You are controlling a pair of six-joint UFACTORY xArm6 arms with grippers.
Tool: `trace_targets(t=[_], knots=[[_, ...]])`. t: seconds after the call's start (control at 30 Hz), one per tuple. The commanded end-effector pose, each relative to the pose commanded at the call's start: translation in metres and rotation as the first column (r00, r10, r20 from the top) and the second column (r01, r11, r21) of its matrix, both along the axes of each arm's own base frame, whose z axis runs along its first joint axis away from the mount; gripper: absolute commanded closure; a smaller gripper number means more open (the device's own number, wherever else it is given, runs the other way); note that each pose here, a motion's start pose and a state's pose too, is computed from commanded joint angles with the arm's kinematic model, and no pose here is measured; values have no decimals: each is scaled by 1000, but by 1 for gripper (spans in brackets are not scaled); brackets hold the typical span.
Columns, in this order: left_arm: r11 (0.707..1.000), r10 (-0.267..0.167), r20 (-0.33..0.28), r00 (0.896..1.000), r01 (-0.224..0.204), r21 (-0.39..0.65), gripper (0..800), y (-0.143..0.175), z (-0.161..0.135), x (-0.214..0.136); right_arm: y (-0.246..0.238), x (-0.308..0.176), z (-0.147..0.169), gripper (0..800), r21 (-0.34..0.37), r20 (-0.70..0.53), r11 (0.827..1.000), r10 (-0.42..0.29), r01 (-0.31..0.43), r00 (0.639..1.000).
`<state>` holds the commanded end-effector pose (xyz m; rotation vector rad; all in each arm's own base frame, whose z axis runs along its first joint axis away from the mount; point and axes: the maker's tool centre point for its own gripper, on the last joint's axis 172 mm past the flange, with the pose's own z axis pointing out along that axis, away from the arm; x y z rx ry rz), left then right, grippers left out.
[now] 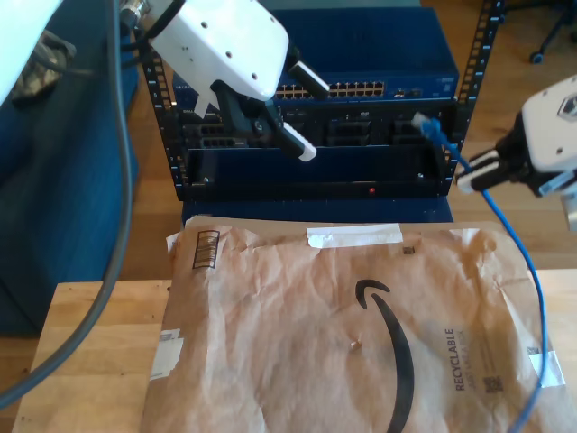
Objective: Grab the cable and plug it in
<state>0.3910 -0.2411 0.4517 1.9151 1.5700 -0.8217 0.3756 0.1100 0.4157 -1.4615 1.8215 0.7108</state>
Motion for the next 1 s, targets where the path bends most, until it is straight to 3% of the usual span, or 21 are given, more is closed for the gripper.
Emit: trace_targets(t=[0.37,0.73,1.0], knots=[[998,-21,-20,1000,20,-58,0,-11,13,-8,-2,2,46,771,85,61,996,-23,18,998],[996,-16,-56,998,11,-84,0,-14,24,-15,5,-10,78,771,66,134,998,-27,19,991],[996,-13,-56,998,8,-84,0,-13,24,-15,10,-17,81,772,53,148,999,-15,7,989]])
